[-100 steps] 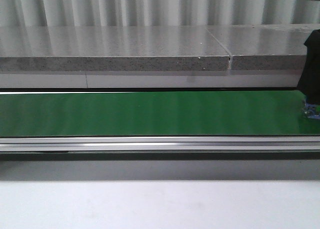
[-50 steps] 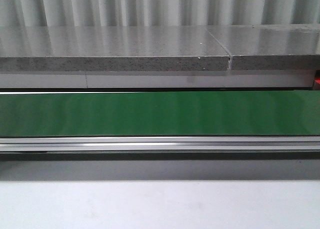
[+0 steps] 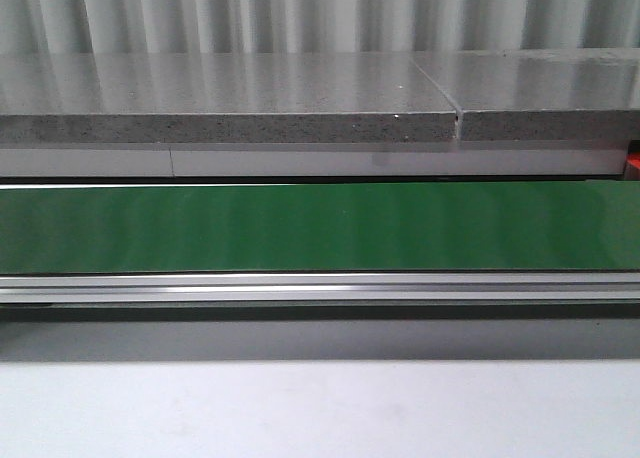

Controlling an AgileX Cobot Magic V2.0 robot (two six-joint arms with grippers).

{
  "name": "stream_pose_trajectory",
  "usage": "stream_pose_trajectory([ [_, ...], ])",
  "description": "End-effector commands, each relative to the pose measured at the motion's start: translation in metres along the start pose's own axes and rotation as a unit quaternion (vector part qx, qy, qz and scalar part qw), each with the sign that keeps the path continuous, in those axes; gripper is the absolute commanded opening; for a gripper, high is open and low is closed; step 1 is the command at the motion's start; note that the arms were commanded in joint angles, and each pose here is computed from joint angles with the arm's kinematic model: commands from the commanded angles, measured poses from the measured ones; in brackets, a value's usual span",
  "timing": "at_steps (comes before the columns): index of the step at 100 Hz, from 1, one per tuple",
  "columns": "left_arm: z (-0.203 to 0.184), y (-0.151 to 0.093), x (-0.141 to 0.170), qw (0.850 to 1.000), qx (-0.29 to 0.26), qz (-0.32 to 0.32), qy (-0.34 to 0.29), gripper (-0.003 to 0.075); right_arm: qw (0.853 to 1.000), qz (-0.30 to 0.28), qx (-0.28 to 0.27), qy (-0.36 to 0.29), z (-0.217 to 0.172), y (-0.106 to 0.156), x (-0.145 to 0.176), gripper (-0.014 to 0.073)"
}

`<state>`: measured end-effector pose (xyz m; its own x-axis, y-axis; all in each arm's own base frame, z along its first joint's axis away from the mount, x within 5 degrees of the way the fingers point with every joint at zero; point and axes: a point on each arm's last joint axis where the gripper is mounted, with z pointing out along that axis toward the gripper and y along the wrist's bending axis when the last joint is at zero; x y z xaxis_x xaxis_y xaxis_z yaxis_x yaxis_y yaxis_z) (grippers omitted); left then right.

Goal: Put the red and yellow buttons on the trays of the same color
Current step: 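Lower the yellow button into the yellow tray and open the right gripper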

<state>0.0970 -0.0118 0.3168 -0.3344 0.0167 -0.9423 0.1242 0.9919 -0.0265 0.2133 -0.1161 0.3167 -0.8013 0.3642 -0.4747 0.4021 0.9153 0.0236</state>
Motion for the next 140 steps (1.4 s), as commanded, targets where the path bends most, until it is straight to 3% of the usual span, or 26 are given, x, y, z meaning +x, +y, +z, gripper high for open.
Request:
stream_pose_trajectory([
  [1,-0.003,-0.001,-0.015,0.999,0.002,-0.006,-0.047,-0.002,0.999,0.012,0.014,-0.028,-0.004,-0.006,0.002,0.0164],
  [59,-0.003,-0.001,-0.015,0.999,0.002,-0.006,-0.047,-0.002,0.998,0.046,0.031,-0.021,0.049,-0.014,0.045,0.0164],
  [140,-0.003,-0.001,-0.015,0.999,0.002,-0.006,-0.047,-0.002,0.997,0.069,0.036,0.011,0.102,-0.025,0.04,0.0164],
])
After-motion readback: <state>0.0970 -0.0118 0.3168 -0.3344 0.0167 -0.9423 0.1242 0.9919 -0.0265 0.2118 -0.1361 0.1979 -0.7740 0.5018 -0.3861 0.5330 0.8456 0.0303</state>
